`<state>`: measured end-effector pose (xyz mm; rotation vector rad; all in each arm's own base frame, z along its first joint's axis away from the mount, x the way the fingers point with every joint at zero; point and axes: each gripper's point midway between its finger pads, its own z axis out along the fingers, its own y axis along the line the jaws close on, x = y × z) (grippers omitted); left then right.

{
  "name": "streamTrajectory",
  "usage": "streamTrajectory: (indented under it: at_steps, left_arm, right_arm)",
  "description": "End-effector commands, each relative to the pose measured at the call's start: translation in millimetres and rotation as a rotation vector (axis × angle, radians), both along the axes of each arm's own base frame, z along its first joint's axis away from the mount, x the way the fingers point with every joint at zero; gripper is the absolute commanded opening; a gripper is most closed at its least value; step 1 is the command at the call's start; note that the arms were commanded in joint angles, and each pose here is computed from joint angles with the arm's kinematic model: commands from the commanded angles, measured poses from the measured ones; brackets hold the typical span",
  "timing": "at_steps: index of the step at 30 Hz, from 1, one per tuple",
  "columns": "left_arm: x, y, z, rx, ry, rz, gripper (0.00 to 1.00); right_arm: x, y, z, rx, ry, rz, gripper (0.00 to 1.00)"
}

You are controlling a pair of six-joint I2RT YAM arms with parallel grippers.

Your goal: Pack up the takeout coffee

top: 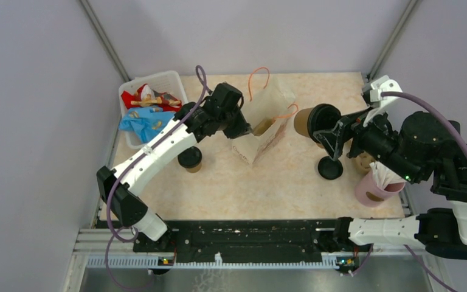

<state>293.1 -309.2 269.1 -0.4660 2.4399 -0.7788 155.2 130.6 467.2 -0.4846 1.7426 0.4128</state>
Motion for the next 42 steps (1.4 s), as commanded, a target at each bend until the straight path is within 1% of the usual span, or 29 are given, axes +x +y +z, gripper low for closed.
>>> streamTrajectory:
  at_steps: [1,3,5,9,14,17,19,23,25,29,31,36,42]
  left_arm:
    - [-16.4,0.3,15.4,0.027,-0.053,-0.158,0.15]
    - [-27.3,-0.1,13.9,0.043,-0.055,-0.237,0.13]
    - [-37.1,5.0,8.8,0.077,-0.041,-0.289,0.09]
    - [-49.8,15.9,1.7,0.143,-0.079,-0.377,0.08]
    - [-45.1,25.8,16.9,0.225,-0.231,-0.460,0.09]
    - [-32.9,28.9,22.7,0.280,-0.333,-0.483,0.10]
    - [-24.5,29.6,23.0,0.305,-0.384,-0.479,0.11]
    - [-13.9,21.7,30.6,0.294,-0.483,-0.491,0.10]
    - [-5.1,23.8,39.0,0.311,-0.546,-0.464,0.10]
    - [15.9,25.6,74.7,0.351,-0.733,-0.421,0.10]
    - [24.9,25.0,88.9,0.377,-0.802,-0.410,0.11]
    - [44.7,23.6,103.3,0.440,-0.905,-0.378,0.10]
    - [51.5,18.5,114.4,0.432,-0.989,-0.364,0.06]
  right_arm:
    - [-5.3,13.3,-6.3,-0.056,-0.002,0.090,0.64]
    - [-6.8,18.1,-10.3,-0.094,-0.003,0.124,0.64]
    - [-7.4,21.3,-13.6,-0.134,-0.003,0.148,0.64]
    - [-11.0,31.2,-19.0,-0.199,0.003,0.216,0.64]
    - [-14.6,45.1,-19.4,-0.224,-0.004,0.288,0.64]
    - [-14.8,53.8,-20.8,-0.227,0.009,0.308,0.64]
    - [-13.0,58.8,-19.6,-0.224,0.018,0.304,0.64]
    - [-16.8,74.7,-21.0,-0.225,0.047,0.357,0.64]
    - [-18.4,80.6,-24.5,-0.211,0.071,0.364,0.64]
    - [-15.5,85.5,-19.5,-0.194,0.077,0.349,0.64]
    - [-10.5,86.0,-15.5,-0.184,0.065,0.323,0.64]
    - [0.8,84.2,-3.9,-0.148,0.026,0.255,0.64]
    - [7.7,82.0,10.6,-0.097,-0.004,0.205,0.64]
